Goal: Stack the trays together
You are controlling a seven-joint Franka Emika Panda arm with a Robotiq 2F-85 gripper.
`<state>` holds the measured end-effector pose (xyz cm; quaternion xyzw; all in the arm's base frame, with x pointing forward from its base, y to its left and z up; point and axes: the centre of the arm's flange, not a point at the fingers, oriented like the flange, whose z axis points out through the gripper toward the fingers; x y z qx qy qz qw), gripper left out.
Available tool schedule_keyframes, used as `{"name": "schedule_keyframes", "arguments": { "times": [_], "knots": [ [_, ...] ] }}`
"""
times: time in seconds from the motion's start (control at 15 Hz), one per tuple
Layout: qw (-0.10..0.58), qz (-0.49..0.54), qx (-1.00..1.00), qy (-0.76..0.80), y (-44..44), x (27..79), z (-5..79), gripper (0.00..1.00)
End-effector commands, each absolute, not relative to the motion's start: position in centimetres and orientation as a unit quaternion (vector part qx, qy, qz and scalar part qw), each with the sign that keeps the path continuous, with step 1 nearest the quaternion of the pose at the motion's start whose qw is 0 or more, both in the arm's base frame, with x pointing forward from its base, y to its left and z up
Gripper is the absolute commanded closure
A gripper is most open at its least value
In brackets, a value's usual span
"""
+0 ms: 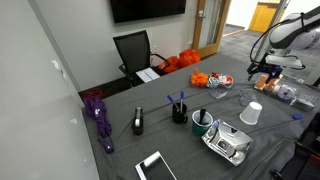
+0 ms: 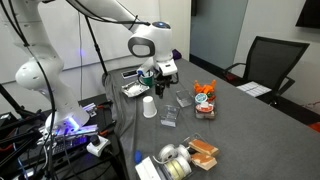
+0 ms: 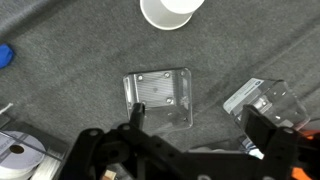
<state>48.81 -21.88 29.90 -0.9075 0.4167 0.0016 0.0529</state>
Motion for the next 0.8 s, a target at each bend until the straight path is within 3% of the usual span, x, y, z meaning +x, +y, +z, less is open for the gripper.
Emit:
{"name": "schedule_keyframes", "arguments": {
  "times": [0.0,0.73],
  "knots": [
    [0.02,0.0,-0.907,0.421,-24.6,49.3,28.0,0.0],
    [0.013,0.0,-0.911,0.412,-24.5,48.7,27.8,0.0]
  ]
}}
